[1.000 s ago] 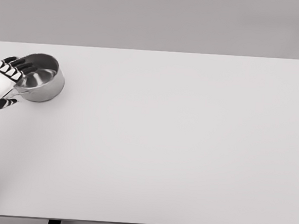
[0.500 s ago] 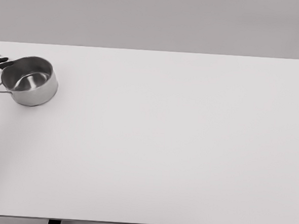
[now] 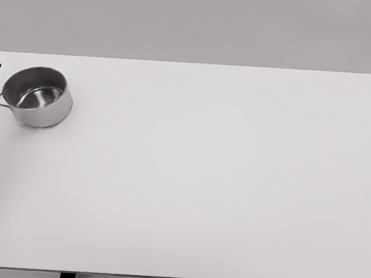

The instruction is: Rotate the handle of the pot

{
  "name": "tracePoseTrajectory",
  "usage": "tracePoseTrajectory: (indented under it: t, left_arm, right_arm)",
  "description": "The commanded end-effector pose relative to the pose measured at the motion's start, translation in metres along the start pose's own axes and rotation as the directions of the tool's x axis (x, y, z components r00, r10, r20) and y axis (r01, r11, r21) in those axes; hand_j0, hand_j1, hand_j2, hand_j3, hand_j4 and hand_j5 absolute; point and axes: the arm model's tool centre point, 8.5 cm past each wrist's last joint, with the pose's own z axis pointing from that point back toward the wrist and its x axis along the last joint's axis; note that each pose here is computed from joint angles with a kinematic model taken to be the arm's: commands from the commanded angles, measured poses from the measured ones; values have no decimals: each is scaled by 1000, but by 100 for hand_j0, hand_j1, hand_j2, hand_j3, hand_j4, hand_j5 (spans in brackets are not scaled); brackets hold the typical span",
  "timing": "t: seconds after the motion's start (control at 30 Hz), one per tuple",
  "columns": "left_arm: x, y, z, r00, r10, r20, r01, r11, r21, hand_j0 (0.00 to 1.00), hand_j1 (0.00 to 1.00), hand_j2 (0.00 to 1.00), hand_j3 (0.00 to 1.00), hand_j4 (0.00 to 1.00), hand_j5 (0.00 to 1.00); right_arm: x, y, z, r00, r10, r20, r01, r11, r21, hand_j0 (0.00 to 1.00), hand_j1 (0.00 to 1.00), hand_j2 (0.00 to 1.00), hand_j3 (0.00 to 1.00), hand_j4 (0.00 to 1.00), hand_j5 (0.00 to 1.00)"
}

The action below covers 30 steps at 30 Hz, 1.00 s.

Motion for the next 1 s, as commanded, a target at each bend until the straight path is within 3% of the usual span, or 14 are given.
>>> tracePoseTrajectory:
  t: [0.0, 0.3, 0.63, 0.77, 0.83, 0.97]
  left_arm:
    - [-4, -8, 4, 1000, 4, -17, -4, 1000, -26, 100, 100, 100, 100, 100, 100]
    - [-21, -4, -14, 997, 0, -73, -1, 1000, -16, 100, 100, 100, 100, 100, 100]
    - [-20, -7, -13, 997, 8, -75, -10, 1000, -23, 100, 100, 100, 100, 100, 100]
    - [-15, -8, -6, 995, 74, -71, -73, 997, 9, 100, 100, 100, 100, 100, 100]
    - [1, 0, 4, 991, 129, -17, -128, 990, 52, 100, 100, 100, 100, 100, 100]
    - [41, 23, 1, 982, 150, 111, -164, 978, 130, 100, 100, 100, 100, 100, 100]
  right_arm:
    - [0, 0, 0, 1000, -3, -1, 3, 1000, 0, 100, 100, 100, 100, 100, 100]
    - [0, 0, 0, 1000, -1, 0, 1, 1000, 0, 100, 100, 100, 100, 100, 100]
    - [0, 0, 0, 1000, -1, 0, 1, 1000, 0, 100, 100, 100, 100, 100, 100]
    - [0, 0, 0, 1000, -3, -1, 3, 1000, 0, 100, 100, 100, 100, 100, 100]
    - [0, 0, 0, 1000, -4, -1, 4, 1000, -1, 100, 100, 100, 100, 100, 100]
    - [0, 0, 0, 1000, -5, 0, 5, 1000, -1, 100, 100, 100, 100, 100, 100]
